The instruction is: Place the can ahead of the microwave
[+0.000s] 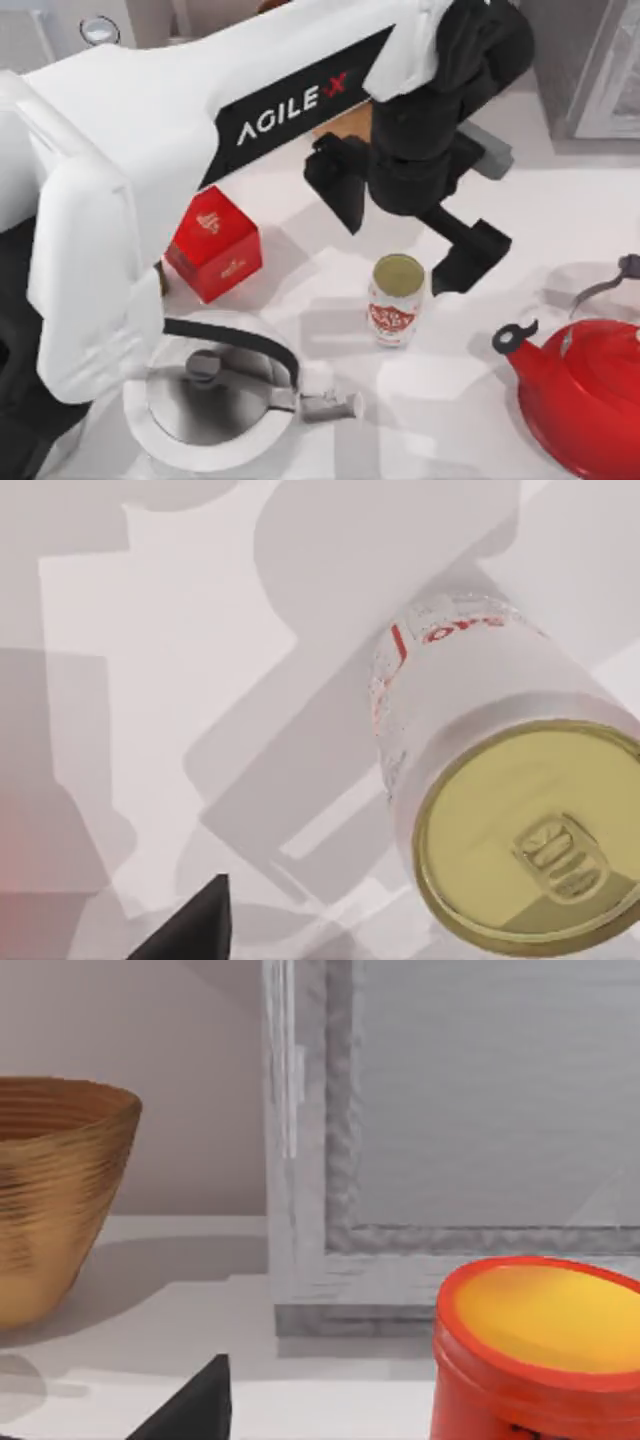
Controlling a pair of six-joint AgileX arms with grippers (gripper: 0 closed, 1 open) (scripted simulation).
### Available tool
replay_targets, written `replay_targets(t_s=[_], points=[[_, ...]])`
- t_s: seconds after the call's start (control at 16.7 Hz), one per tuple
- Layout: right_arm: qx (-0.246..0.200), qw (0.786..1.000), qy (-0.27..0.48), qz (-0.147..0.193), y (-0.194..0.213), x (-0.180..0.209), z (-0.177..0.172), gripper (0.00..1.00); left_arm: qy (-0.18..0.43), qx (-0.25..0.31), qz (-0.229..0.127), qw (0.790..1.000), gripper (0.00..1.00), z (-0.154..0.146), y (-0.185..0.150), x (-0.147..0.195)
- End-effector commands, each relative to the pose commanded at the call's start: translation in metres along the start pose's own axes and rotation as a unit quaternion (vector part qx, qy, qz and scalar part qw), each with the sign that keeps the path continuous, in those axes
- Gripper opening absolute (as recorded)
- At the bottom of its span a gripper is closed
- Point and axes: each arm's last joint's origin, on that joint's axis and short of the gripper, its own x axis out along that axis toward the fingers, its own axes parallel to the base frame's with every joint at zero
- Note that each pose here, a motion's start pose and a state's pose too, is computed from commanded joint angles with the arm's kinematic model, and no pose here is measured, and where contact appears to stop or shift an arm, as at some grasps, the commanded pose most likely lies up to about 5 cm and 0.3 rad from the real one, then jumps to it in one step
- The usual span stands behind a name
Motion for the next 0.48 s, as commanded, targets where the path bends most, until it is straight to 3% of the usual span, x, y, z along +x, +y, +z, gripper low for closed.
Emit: replay_targets(t_s=[0.48], points=[[0.000, 1.000, 0.000, 0.000, 0.0000, 0.0000, 0.0000, 1.00, 0.007, 0.002, 0.000, 1.000, 1.00, 0.0030, -0.0015, 0.0091]])
